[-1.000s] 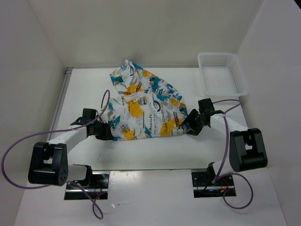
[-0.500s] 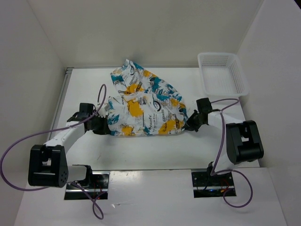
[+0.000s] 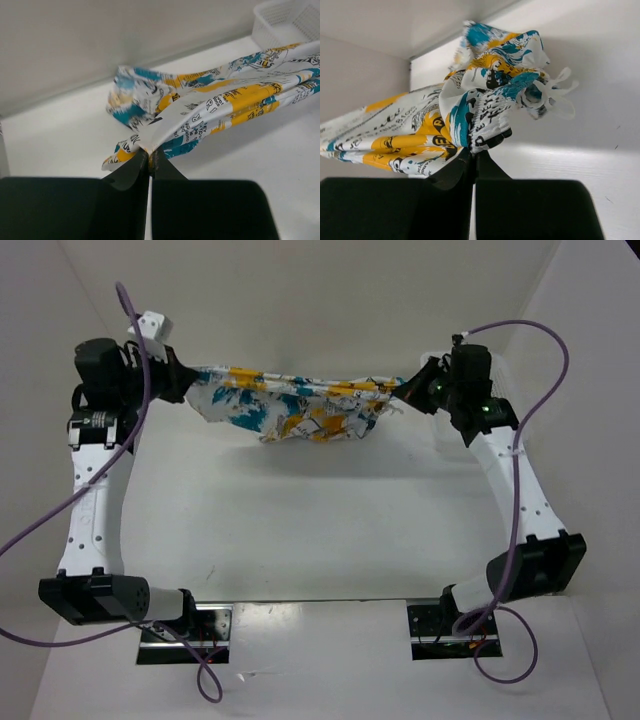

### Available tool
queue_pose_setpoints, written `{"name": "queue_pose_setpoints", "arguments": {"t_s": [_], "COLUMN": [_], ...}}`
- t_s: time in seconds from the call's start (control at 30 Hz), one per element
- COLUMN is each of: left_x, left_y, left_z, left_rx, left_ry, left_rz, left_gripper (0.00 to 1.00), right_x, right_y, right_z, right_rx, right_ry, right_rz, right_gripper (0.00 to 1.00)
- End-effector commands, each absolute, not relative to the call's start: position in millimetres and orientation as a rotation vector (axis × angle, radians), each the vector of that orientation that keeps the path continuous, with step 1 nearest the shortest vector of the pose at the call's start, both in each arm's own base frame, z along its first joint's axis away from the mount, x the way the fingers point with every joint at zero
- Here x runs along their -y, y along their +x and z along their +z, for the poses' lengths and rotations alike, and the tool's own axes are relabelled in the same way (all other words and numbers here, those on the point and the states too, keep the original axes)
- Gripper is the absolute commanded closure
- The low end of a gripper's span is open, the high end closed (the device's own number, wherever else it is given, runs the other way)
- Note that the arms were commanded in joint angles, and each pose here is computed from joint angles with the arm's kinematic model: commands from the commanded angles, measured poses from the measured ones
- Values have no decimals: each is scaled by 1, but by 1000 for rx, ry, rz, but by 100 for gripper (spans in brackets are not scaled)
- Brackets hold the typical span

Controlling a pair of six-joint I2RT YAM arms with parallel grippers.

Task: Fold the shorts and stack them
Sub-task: Flatten the shorts out

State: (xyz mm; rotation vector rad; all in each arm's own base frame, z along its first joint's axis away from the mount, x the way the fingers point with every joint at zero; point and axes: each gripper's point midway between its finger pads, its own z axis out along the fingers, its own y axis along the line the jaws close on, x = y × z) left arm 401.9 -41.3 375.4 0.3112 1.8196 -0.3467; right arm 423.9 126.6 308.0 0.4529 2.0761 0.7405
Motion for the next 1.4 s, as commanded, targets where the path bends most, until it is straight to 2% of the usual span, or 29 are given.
{"name": "queue_pose_setpoints", "arguments": {"t_s": [0.0,0.1,0.13,0.2,0.23,0.4,0.67,0.73,0.83,0.87,0.9,0.93,0.97,1.0,1.07,1.13,1.37], "left_x": [27,22,18,24,26,27,20,19,19,17,19,15,15,17,12,18,10], "left_y": [390,369,367,346,336,279,224,225,238,250,257,284,296,309,351,373,464], "left_z": [450,491,500,538,553,631,683,686,680,671,667,642,635,622,571,541,395], "left_rx": [-1644,-1546,-1527,-1434,-1395,-1223,-1106,-1104,-1126,-1157,-1163,-1236,-1244,-1270,-1391,-1450,-1734], "left_ry": [325,338,334,362,370,353,274,274,280,276,294,293,301,319,317,344,320], "left_rz": [-267,-226,-211,-185,-171,-72,28,28,17,9,-5,-33,-42,-66,-119,-178,-332], "left_gripper": [100,100,100,100,100,100,100,100,100,100,100,100,100,100,100,100,100], "right_x": [-105,-102,-101,-101,-104,-98,-96,-99,-102,-106,-106,-108,-113,-117,-127,-135,-157], "right_y": [385,358,342,324,306,250,195,192,205,221,216,225,241,249,267,292,388], "right_z": [359,393,422,437,471,534,569,565,536,504,498,496,460,455,404,357,239], "right_rx": [-2005,-1953,-1888,-1886,-1819,-1712,-1656,-1681,-1759,-1849,-1841,-1814,-1901,-1884,-1989,-2056,-2248], "right_ry": [385,336,299,276,233,180,137,148,177,228,241,248,305,307,348,360,445], "right_rz": [643,650,663,643,652,670,732,755,752,758,770,787,791,815,840,841,825], "right_gripper": [100,100,100,100,100,100,100,100,100,100,100,100,100,100,100,100,99]}}
